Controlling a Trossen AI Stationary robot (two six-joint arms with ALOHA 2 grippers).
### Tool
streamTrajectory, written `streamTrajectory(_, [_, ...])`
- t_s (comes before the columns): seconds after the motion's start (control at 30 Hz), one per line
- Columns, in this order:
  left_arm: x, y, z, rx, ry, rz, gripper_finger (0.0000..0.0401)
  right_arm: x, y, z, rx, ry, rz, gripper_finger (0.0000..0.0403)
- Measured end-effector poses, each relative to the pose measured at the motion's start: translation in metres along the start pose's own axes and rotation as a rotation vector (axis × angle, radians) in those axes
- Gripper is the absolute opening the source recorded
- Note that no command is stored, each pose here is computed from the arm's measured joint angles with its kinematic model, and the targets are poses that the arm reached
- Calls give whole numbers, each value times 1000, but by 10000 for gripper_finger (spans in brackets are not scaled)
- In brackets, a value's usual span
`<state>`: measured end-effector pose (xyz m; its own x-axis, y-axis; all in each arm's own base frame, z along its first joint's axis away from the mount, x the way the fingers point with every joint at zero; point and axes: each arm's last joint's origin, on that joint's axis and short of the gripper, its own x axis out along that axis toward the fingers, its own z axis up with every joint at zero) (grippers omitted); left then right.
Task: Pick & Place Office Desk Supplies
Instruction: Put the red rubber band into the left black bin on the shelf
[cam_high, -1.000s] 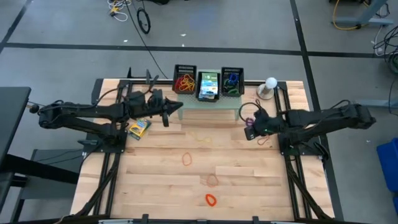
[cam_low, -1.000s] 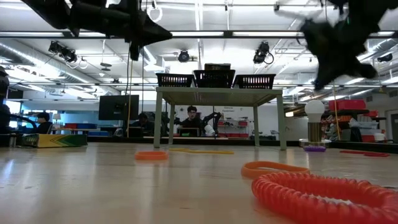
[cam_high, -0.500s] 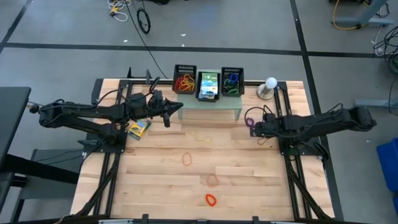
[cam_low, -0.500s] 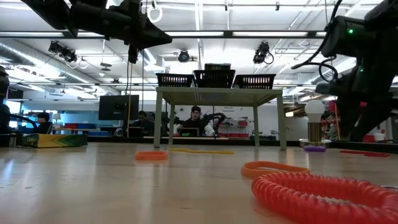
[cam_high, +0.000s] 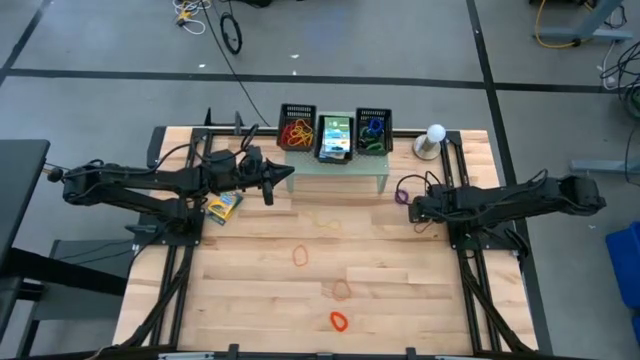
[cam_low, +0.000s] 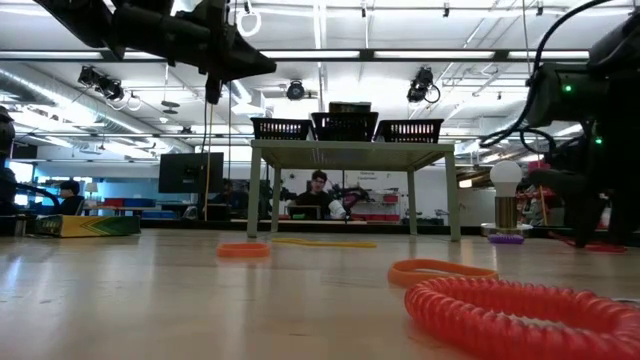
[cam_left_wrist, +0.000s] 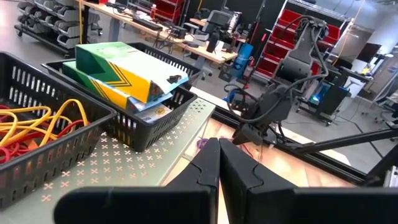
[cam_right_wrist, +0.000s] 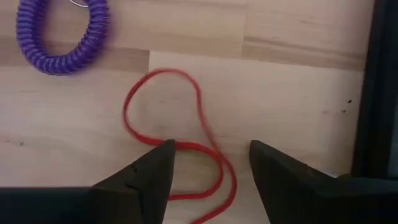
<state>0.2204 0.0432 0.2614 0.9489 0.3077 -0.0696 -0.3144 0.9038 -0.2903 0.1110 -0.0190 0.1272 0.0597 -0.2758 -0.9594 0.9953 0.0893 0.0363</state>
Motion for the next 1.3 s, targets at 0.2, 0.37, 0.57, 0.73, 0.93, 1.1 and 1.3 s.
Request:
streamTrajectory(0.2, [0, 0, 0, -30, 4, 2, 7, 3, 1, -1, -44, 20, 24, 149])
streamTrajectory(0.37, [3, 1, -3, -143, 23, 0, 8, -1, 6, 1, -92, 39, 68, 44])
streamTrajectory(0.57, [12, -1, -16, -134, 102, -46, 11, -4, 15, 1, -145, 83, 168, 18])
streamTrajectory(0.73, [21, 3, -28, -177, 161, -27, 6, -5, 22, 0, -157, 79, 236, 6])
streamTrajectory(0.93, [30, 2, -44, -73, 217, -11, 10, -8, 24, -2, -175, 80, 252, 5])
streamTrajectory(1.1, [30, 1, -45, -39, 226, -41, 6, -18, 32, -4, -207, 66, 295, 4])
streamTrajectory(1.3, [29, 2, -50, -18, 268, -37, 6, -43, 53, -9, -278, -2, 452, 1])
